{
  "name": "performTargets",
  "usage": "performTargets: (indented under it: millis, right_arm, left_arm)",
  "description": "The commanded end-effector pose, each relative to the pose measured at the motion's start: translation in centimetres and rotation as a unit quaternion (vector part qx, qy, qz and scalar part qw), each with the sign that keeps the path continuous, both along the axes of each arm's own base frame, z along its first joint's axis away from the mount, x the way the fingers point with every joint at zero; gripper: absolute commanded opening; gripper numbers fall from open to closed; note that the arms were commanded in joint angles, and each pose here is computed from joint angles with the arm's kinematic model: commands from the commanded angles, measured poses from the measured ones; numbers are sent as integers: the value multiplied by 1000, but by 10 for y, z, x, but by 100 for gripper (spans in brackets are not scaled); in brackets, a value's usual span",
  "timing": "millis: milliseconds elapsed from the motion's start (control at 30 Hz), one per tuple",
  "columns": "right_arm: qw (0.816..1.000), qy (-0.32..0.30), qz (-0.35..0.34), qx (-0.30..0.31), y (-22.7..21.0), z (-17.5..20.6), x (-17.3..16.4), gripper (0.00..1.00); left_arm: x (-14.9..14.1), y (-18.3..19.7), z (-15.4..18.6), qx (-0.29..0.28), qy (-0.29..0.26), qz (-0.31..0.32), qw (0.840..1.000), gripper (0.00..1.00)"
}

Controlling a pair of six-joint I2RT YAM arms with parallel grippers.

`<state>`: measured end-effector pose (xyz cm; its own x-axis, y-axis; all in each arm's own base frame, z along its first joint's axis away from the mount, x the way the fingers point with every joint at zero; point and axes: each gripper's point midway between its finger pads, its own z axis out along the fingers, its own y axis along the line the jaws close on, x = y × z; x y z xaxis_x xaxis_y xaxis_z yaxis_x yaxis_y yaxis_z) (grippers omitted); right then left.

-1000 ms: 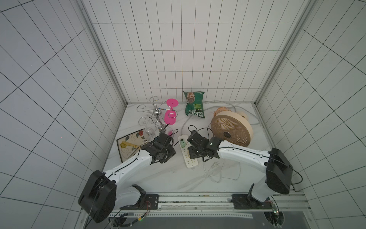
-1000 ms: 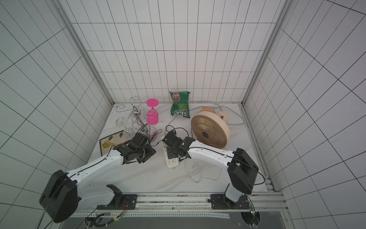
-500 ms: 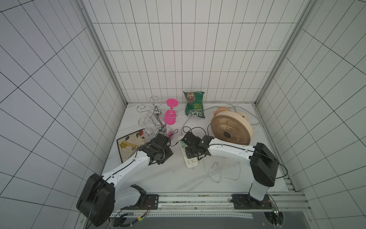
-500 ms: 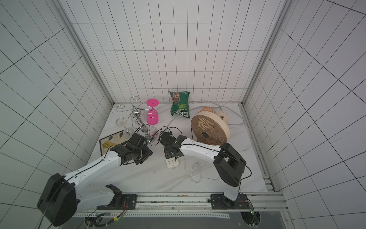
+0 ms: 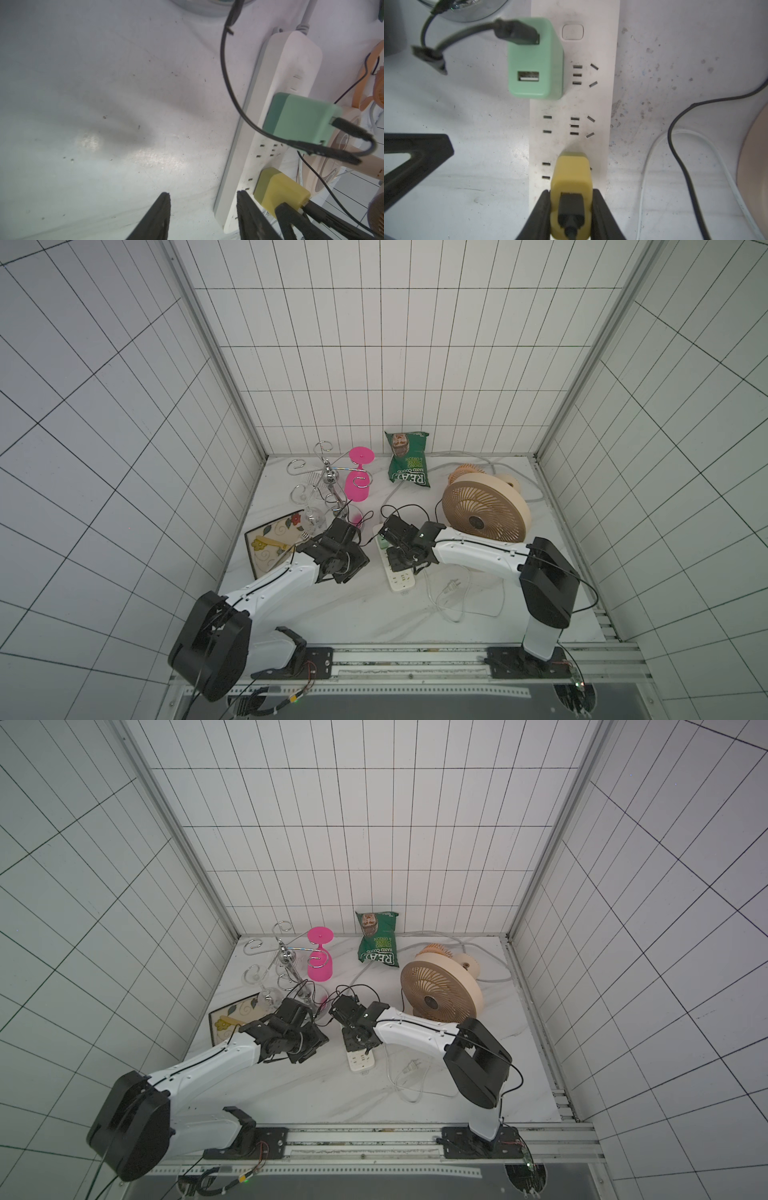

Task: Unplug the desk fan from the power strip
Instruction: Remove the plug from the socket.

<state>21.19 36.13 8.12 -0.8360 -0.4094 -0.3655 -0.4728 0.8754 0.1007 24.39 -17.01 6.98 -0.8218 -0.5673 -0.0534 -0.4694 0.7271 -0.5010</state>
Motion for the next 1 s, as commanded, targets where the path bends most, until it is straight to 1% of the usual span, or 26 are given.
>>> performTargets:
  millis: [0, 267, 600, 967]
  right_arm:
    - [999, -6, 32, 18, 20, 9, -4, 20]
    - [999, 3, 41, 28, 27, 7, -10, 18]
    - [999, 2, 35, 25, 24, 5, -10, 18]
    - [999, -2, 37, 27, 25, 9, -9, 18]
  left_arm:
    - [5, -9, 3, -22, -20, -14, 999, 53]
    - [7, -24, -8, -51, -13, -43, 998, 50]
    - [19, -45, -12, -86, -25, -72, 993, 51]
    - [21, -60, -29, -107, -15, -101, 989, 51]
